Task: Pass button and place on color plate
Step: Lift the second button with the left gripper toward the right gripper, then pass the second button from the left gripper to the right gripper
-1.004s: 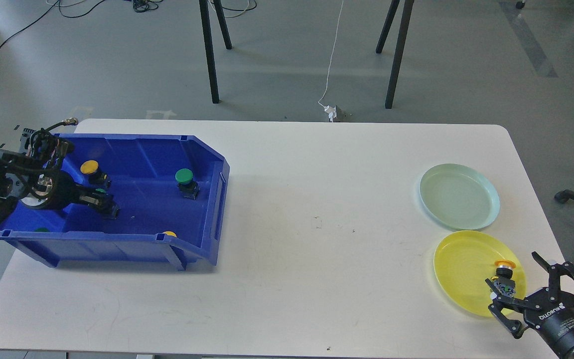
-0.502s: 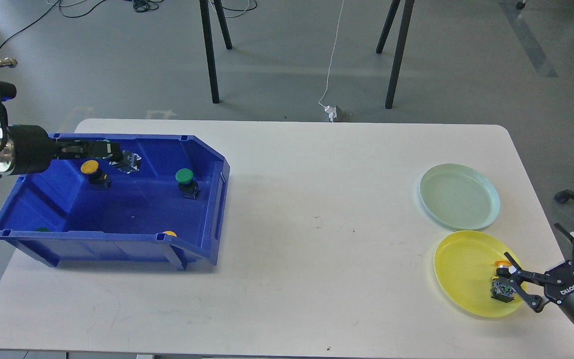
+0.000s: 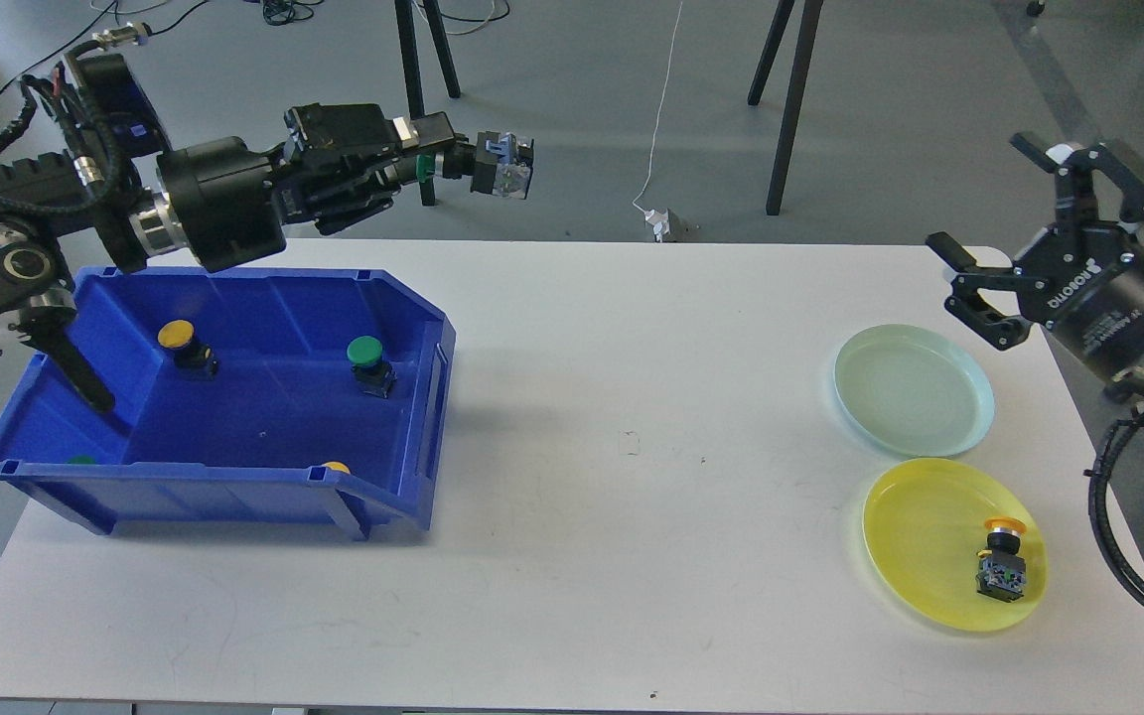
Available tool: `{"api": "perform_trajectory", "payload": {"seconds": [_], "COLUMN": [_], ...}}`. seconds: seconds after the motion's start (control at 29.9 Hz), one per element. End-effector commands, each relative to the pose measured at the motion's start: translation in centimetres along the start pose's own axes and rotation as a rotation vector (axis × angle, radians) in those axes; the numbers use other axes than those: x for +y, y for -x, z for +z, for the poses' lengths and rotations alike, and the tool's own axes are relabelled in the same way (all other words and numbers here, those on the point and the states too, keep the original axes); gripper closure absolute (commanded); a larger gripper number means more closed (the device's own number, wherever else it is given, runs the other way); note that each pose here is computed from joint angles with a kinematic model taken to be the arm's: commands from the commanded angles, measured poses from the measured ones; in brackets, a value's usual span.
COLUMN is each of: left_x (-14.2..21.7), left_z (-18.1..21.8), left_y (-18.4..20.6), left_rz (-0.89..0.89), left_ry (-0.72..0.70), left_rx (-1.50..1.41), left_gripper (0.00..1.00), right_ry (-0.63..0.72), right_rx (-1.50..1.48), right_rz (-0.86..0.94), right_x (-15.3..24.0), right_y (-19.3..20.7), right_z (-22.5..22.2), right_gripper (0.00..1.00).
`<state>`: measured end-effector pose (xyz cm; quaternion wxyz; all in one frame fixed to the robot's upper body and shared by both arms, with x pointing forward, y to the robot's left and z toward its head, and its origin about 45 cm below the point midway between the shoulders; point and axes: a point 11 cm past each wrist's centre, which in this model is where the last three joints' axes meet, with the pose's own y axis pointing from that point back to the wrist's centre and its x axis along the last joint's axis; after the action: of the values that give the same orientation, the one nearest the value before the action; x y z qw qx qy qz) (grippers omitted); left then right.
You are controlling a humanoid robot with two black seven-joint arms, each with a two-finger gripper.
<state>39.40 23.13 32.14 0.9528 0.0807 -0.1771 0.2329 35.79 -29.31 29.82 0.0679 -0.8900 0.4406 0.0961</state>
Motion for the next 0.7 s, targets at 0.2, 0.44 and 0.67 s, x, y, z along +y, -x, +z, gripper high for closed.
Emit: {"api": "perform_trajectory", "payload": {"seconds": [0.2, 0.44, 0.67], "left_x": [-1.7, -2.2, -2.7], "left_z": [-2.1, -2.8, -2.9], "left_y": [0.7, 0.2, 0.4], "left_rz": [0.028, 0.061, 0.056], "left_ry": [0.02, 0.02, 0.027], "left_rx": [0.096, 0.125, 0.133], "left_gripper": [1.0, 1.0, 1.0], "right_ry": [0.092, 0.081, 0.073], "right_rx": [0.033, 0.014, 0.004], "right_rz": [-0.218, -0.278, -0.303], "right_x": [-11.0, -13.3, -14.5], "right_y": [7.8, 10.5, 11.9], "right_z": [3.6, 4.0, 4.1], "right_gripper": [0.01, 0.01, 0.01]}}
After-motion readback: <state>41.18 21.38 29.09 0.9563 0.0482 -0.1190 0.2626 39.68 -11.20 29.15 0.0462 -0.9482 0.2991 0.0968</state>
